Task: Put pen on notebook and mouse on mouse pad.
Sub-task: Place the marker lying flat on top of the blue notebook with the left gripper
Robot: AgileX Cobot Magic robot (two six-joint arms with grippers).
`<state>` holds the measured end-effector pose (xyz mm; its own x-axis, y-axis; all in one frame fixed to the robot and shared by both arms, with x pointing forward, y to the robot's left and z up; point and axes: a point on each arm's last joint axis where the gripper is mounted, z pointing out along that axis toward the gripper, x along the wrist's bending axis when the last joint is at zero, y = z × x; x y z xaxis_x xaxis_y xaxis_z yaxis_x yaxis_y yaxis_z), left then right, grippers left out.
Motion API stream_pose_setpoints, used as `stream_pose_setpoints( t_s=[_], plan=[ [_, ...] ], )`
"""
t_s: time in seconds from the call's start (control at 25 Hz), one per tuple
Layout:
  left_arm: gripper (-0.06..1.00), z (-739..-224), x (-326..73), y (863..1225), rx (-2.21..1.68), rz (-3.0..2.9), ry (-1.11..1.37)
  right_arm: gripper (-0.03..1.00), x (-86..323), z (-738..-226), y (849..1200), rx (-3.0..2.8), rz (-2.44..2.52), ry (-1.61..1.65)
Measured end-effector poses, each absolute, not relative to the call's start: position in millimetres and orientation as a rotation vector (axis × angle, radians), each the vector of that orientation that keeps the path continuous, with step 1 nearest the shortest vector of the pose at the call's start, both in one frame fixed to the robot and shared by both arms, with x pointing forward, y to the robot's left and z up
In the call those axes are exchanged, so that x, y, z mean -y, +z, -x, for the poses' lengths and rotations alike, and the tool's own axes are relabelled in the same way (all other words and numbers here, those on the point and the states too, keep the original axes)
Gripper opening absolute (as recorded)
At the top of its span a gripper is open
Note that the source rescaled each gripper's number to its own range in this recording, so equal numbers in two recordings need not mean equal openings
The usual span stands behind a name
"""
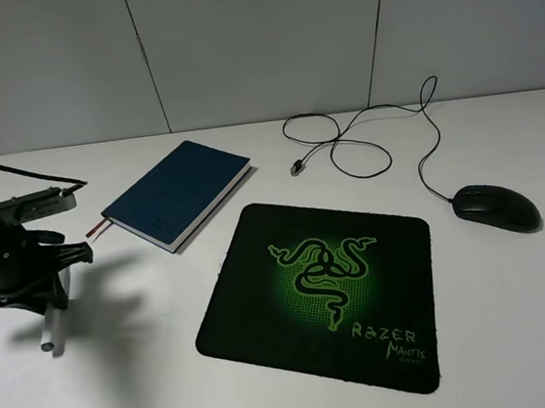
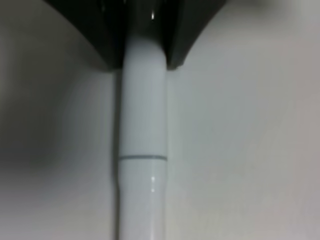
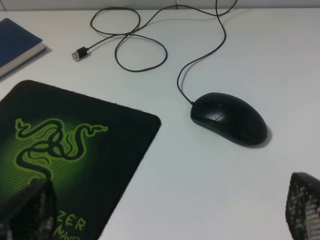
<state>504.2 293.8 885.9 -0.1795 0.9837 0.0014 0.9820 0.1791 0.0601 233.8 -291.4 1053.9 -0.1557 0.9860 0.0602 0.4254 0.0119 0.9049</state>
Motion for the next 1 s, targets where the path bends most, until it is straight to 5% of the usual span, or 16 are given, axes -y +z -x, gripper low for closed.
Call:
stream_pose_setpoints(
  t_s=[0.56,1.0],
  plan=[
    [0.00,-481,-295,984,-2.207,-2.106,0.153,1.00,291,-234,1054,-1.649,-1.464,1.112],
    [0.00,-524,-284,1033,-2.003,-2.261,0.054,1.00,291,-234,1054,-1.649,-1.464,1.112]
  ],
)
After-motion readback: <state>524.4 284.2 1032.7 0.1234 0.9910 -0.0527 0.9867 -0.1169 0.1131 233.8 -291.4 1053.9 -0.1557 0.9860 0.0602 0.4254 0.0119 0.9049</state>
